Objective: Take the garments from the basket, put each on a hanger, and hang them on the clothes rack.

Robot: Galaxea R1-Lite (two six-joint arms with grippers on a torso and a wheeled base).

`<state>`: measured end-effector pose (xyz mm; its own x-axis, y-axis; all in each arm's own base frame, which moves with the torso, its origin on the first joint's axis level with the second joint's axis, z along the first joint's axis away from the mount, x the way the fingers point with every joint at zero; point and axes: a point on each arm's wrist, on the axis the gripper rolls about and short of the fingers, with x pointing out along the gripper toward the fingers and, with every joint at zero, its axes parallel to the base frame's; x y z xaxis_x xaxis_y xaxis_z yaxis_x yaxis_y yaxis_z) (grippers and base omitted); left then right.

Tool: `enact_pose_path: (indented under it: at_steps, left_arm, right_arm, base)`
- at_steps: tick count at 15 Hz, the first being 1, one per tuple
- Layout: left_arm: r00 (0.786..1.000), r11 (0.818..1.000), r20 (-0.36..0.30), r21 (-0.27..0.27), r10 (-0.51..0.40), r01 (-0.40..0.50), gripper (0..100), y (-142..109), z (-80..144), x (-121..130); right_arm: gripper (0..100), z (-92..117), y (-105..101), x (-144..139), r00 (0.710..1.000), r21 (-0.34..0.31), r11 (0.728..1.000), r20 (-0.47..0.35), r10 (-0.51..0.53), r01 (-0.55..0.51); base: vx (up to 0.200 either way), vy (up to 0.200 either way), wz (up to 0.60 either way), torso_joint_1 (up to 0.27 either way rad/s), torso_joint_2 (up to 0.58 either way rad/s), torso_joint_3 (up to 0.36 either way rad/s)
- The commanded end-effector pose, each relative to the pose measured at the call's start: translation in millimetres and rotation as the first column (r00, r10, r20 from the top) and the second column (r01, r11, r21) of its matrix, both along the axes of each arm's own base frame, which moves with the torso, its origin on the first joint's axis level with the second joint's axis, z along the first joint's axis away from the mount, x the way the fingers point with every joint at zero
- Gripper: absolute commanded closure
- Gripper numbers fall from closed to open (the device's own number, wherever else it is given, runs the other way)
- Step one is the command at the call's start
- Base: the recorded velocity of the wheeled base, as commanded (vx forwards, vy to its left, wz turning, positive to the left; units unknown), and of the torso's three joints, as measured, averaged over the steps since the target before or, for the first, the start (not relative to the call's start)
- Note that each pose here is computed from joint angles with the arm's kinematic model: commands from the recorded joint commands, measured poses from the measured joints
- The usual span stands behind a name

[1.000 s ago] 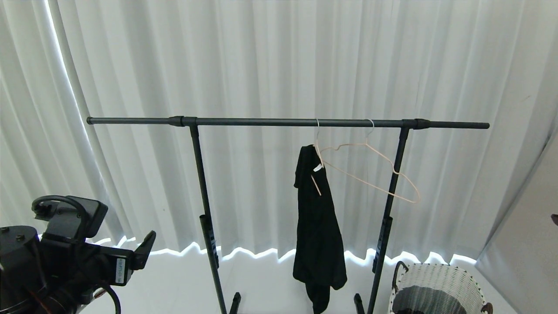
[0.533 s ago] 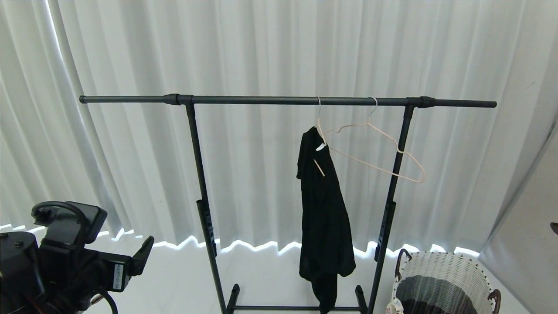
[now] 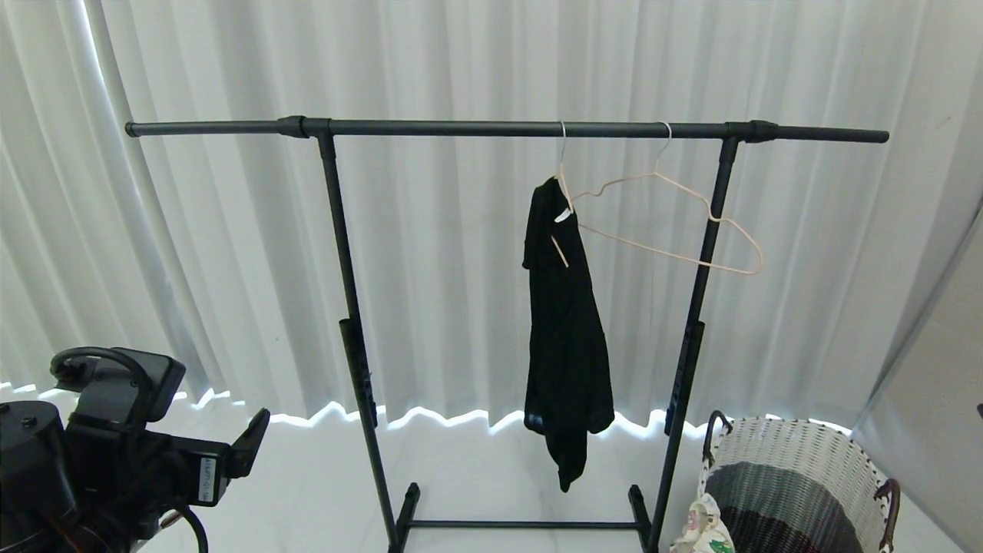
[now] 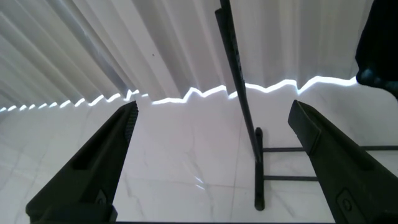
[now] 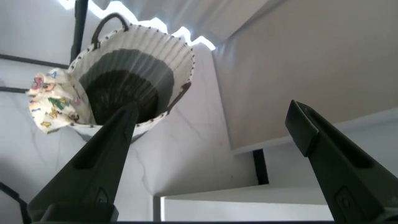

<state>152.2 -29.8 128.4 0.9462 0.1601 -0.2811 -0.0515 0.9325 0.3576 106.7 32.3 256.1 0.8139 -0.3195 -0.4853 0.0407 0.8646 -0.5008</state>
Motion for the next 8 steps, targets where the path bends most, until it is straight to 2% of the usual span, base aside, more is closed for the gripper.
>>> enact_pose_path:
  at_steps: [1, 8]
  left_arm:
    - [1.0, 1.0, -0.003, 0.0, 0.001, -0.001, 0, 0.0, -0.5, 0.5]
    - [1.0, 1.0, 0.001, -0.005, 0.002, -0.002, 0, -0.4, 0.6, 2.3]
  right_arm:
    - [0, -3.9, 0.1, 0.3, 1.0, -0.007, 1.0, -0.015, 0.0, -0.001]
    - [0, -15.2, 0.0, 0.1, 0.999, -0.023, 1.0, -0.053, -0.004, 0.002]
  base:
    - [0.0, 0.0, 0.0, -0.183, 0.48, 0.286]
    - [0.0, 0.0, 0.0, -0.163, 0.46, 0.295]
